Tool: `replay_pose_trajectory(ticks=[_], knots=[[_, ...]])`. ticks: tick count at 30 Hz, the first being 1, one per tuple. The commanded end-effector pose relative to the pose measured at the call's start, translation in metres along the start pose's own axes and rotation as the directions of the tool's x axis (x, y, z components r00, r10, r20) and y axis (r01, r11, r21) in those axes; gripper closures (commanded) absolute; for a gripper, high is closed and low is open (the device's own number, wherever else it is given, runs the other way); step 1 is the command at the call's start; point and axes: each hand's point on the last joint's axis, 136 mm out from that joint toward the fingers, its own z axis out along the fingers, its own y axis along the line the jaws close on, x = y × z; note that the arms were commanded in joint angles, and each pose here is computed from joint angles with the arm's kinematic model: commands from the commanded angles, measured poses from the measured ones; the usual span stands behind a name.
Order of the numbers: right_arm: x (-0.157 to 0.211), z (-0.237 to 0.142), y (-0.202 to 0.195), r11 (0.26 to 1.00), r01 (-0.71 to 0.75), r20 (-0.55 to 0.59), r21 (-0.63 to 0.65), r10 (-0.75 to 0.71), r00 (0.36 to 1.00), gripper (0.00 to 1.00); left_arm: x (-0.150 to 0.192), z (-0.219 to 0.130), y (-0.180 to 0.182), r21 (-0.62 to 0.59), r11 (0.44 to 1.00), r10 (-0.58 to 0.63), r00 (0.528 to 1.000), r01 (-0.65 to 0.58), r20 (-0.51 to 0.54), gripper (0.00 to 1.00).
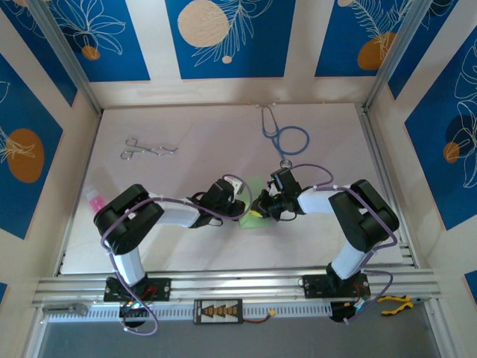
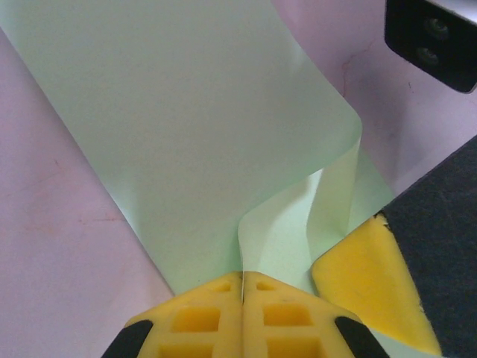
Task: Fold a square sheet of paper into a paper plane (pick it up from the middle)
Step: Fold the triangle a second time at the center of the table.
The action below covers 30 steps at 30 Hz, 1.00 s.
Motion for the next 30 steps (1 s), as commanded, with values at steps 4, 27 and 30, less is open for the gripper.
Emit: replay_pose_trajectory(ticks=[4,27,30], knots=[[-0.011,-0.019,0.021,0.997,0.056,0.047,-0.044,-0.054,0.997,0.99,0.025,0.004,0.012,-0.027,1.000,-0.010,0.995,0.007,-0.103,1.00],[-0.034,-0.019,0.010,0.996,0.092,0.082,-0.021,-0.090,0.993,0.96,0.030,0.003,0.013,-0.032,0.999,-0.014,0.992,0.010,-0.126,1.00],[-0.034,-0.011,-0.001,0.996,0.083,0.067,-0.006,-0.083,0.994,0.96,0.030,0.003,0.014,-0.034,0.999,-0.015,0.992,0.011,-0.126,1.00]])
